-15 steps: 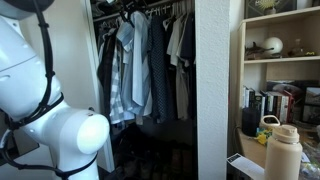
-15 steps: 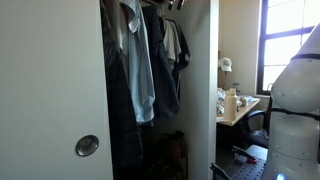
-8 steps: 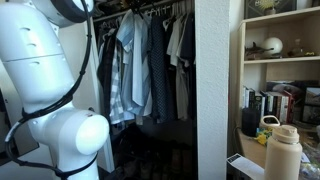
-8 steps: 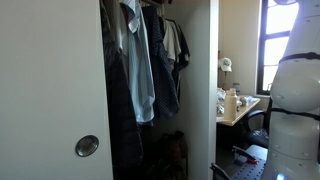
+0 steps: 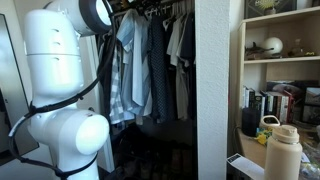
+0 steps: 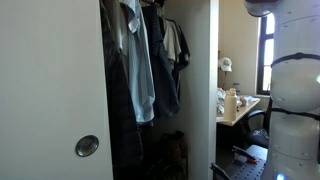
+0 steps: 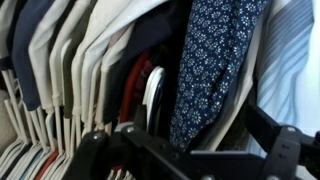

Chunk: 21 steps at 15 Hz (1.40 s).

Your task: Take out a shirt on the hang in the wardrobe and put it back in

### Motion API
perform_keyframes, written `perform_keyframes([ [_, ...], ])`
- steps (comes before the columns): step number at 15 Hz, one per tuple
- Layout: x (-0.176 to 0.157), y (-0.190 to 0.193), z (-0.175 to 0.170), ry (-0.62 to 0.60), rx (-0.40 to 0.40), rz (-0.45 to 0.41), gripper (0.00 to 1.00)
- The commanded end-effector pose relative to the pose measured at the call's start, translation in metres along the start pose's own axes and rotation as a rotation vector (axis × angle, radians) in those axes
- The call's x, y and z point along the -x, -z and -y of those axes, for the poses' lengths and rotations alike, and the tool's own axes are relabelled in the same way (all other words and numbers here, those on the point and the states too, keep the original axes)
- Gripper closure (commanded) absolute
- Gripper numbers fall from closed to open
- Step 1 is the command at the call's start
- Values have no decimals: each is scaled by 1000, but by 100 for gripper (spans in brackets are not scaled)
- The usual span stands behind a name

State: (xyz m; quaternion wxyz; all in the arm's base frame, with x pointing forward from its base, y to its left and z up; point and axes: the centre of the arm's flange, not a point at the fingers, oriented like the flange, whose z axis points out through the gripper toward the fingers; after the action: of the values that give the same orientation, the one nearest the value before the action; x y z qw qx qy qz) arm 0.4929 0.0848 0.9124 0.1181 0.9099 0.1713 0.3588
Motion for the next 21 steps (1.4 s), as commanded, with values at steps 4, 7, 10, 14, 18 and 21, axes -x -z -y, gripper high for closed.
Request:
perform_keyframes([
  [4,-1,2,-1,-3,0,-5,0],
  [7,-1,3,-2,-3,0,-6,0],
  [10,-1,3,-2,-3,0,-6,0],
  [14,-5,3,-4,-5,12,-21,0],
  [18,-8,-2,-7,-6,24,-24,0],
  [21,-11,-6,-6,-9,10,-43,0],
])
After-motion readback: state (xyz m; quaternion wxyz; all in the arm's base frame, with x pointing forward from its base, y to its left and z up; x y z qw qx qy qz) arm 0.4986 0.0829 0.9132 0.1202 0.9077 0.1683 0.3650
